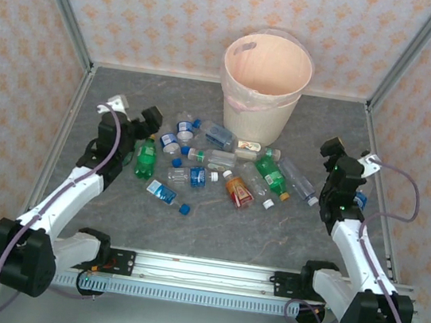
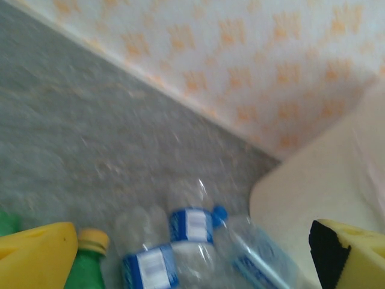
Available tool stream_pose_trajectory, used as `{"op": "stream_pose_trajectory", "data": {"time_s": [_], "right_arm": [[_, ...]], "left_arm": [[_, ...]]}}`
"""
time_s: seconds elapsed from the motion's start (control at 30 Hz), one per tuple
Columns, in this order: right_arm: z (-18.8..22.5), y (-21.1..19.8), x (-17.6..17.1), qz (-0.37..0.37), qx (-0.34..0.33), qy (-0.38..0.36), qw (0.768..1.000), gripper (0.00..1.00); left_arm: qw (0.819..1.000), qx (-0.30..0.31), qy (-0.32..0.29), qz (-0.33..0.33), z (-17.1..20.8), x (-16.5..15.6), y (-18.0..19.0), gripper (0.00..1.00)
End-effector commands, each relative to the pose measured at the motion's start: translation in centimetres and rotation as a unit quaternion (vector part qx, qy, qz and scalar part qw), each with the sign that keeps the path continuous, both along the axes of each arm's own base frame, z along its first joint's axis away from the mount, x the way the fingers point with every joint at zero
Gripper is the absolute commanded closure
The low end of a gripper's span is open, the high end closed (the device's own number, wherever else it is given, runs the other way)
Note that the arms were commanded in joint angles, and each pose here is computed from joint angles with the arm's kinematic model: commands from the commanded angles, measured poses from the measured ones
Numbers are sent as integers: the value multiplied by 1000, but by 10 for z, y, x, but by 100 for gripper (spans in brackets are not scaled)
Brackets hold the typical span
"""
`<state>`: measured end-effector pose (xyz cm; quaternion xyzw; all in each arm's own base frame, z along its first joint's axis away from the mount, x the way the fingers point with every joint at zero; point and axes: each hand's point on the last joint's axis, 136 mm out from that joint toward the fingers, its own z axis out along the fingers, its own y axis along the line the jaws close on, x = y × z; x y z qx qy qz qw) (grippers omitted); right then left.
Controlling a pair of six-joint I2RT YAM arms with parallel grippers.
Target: Put the plastic bottles in the bin
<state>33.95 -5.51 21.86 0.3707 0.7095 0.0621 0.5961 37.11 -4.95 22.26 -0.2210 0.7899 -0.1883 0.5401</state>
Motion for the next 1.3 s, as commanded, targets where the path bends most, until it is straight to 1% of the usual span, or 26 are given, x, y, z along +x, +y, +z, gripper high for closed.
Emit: {"op": "stream_pose_trajectory", "data": {"time_s": [0.0, 0.1, 0.2, 0.33, 0.43, 0.53, 0.67, 0.7, 0.83, 1.0, 1.07, 1.23, 1.27], "right_arm": [[-11, -1, -5, -9, 15, 54, 998, 0], [-27, -8, -9, -26, 3, 102, 994, 0], [-43, -19, -17, -62, -10, 151, 987, 0], [-53, -32, -22, -86, -21, 186, 979, 0], [-64, -49, -26, -105, 4, 201, 974, 0], [-78, -70, -31, -123, 43, 212, 968, 0], [-79, -89, -33, -146, 49, 212, 965, 0], [-86, -93, -32, -150, 52, 223, 962, 0], [-96, -106, -27, -155, 73, 235, 957, 0], [-122, -116, -20, -147, 103, 265, 947, 0], [-128, -118, -16, -143, 100, 278, 945, 0], [-145, -108, -1, -94, 117, 303, 941, 0], [-150, -104, 1, -81, 123, 308, 940, 2]], "left_arm": [[999, 2, 40, -20, -22, -12, -23, 1], [997, -3, 50, -51, -30, -17, -47, 1], [996, 20, 50, -70, -32, -23, -63, 1], [993, 40, 43, -102, -28, -31, -79, 1], [993, 33, 34, -108, -23, -37, -80, 1], [993, 20, 13, -120, -15, -44, -82, 1], [992, 7, -2, -123, -12, -52, -81, 1], [992, 7, -3, -123, -13, -54, -80, 1], [992, 7, 4, -129, -18, -59, -80, 1], [992, 10, 4, -128, -17, -62, -78, 1], [992, 9, 2, -128, -14, -63, -77, 1], [992, 8, -7, -125, -7, -64, -76, 1], [992, 6, -8, -123, -7, -64, -75, 1]]}}
